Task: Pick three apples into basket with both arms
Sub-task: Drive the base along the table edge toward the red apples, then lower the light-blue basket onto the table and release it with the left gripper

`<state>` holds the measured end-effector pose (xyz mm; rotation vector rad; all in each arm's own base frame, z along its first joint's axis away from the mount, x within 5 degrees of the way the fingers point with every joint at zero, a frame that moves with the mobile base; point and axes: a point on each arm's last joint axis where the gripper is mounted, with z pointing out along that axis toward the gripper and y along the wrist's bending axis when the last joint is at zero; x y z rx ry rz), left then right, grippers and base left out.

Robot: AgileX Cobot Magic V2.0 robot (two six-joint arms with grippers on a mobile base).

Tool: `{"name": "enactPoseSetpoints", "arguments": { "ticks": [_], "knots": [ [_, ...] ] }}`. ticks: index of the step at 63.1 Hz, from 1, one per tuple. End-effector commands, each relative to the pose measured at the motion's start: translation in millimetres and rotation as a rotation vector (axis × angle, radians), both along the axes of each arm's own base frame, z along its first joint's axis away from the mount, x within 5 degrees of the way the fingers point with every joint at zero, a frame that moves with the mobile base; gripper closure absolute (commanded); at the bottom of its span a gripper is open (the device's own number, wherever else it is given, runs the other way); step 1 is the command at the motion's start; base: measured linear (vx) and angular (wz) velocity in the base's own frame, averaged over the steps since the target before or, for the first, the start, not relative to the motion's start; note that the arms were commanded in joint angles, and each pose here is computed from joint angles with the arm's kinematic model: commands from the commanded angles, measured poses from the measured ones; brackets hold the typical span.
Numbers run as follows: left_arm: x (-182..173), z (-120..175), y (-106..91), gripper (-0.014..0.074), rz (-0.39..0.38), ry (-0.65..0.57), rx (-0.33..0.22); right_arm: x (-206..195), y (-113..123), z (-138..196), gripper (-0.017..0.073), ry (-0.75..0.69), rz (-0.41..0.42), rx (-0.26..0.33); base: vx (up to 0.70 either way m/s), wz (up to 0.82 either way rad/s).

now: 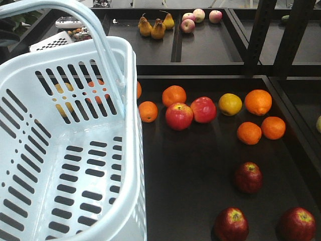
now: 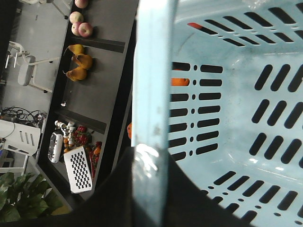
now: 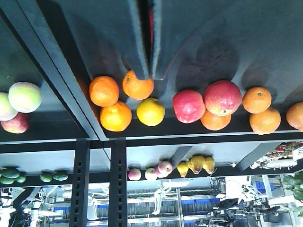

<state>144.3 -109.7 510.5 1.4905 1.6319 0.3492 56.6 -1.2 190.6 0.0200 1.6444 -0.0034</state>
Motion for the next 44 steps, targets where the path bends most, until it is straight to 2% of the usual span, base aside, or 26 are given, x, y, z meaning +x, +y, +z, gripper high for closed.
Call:
{"name": "enactPoseSetpoints", "arguments": {
  "ticks": [1,20,27,36,40,44],
  "knots": [
    [-3,14,3.1,0.06,-0.004,-0.075,-0.058,0,0,4,0.0568,-0.078,0.0,-0.012,0.0,0.0],
    [-1,11,-2.0,0.06,-0.011,-0.054,-0.066,0,0,4,0.0568,-0.078,0.0,-0.012,0.0,0.0],
    [12,0,-8.7,0.06,0.019,-0.049,0.004,0,0,4,0.0568,-0.078,0.0,-0.012,0.0,0.0],
    [41,-38,-29.0,0.06,0.029,-0.086,0.147,0,0,4,0.0568,-0.078,0.0,-0.012,0.0,0.0],
    [51,-57,-40.5,0.06,-0.011,-0.116,0.163,0,0,4,0.0568,-0.078,0.0,-0.012,0.0,0.0],
    [61,-75,-49.9,0.06,-0.049,-0.145,0.137,0,0,4,0.0568,-0.078,0.0,-0.012,0.0,0.0]
  ]
}}
